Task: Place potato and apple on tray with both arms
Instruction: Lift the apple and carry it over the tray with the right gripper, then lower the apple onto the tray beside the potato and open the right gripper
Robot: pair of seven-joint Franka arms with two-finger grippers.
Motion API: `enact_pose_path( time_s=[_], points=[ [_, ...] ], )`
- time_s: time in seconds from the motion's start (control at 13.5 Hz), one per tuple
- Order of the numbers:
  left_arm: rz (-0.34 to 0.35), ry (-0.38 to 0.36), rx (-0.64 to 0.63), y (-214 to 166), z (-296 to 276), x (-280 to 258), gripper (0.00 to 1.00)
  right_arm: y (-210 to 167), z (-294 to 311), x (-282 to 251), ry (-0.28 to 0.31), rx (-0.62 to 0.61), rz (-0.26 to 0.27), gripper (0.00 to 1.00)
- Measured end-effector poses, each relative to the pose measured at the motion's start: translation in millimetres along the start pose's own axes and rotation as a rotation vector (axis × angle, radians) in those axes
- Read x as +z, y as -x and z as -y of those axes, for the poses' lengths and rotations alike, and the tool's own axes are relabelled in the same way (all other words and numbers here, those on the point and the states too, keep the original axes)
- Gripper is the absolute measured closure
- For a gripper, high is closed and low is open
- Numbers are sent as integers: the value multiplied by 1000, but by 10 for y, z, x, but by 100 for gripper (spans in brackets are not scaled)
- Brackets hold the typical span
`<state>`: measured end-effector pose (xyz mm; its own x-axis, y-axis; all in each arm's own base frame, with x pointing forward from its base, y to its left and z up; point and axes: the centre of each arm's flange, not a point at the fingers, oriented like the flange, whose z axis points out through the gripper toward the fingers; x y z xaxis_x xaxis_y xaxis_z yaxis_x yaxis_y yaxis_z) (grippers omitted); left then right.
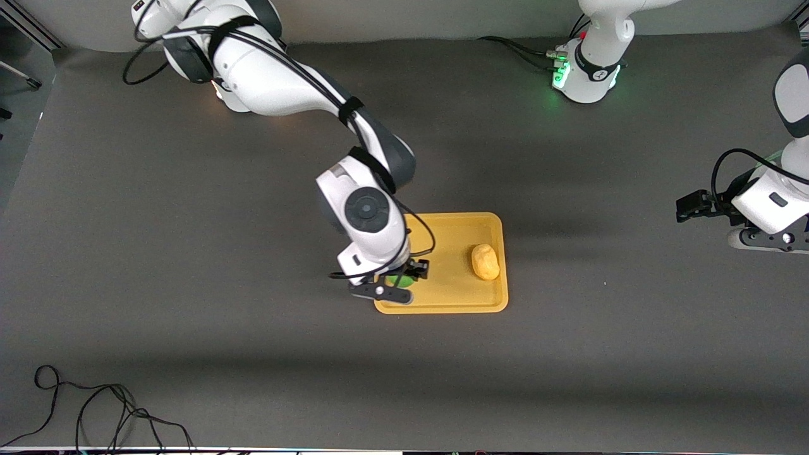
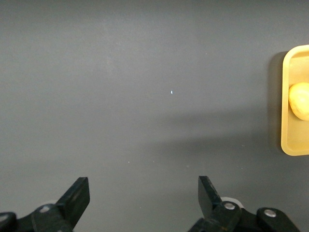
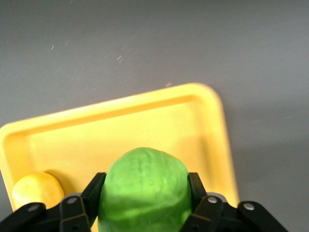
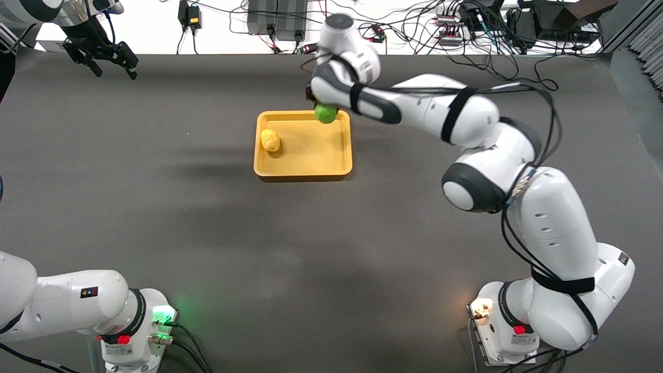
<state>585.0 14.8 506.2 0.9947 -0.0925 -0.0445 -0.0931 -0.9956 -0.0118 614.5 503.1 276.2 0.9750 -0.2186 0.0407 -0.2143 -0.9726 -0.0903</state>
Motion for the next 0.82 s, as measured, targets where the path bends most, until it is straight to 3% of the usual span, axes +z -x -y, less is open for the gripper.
enact_pose_path(
  time_s=[0.3, 0.74, 0.82],
  points=[
    [-14, 1, 3, -18, -18, -22, 0, 339, 234, 580, -14, -31, -12, 26],
    [-46, -1, 22, -56, -75, -181, 0, 455, 297, 769, -18, -47, -14, 26],
    [-58, -2, 24, -66, -82, -274, 0, 450, 297, 777, -22, -47, -17, 19]
  ],
)
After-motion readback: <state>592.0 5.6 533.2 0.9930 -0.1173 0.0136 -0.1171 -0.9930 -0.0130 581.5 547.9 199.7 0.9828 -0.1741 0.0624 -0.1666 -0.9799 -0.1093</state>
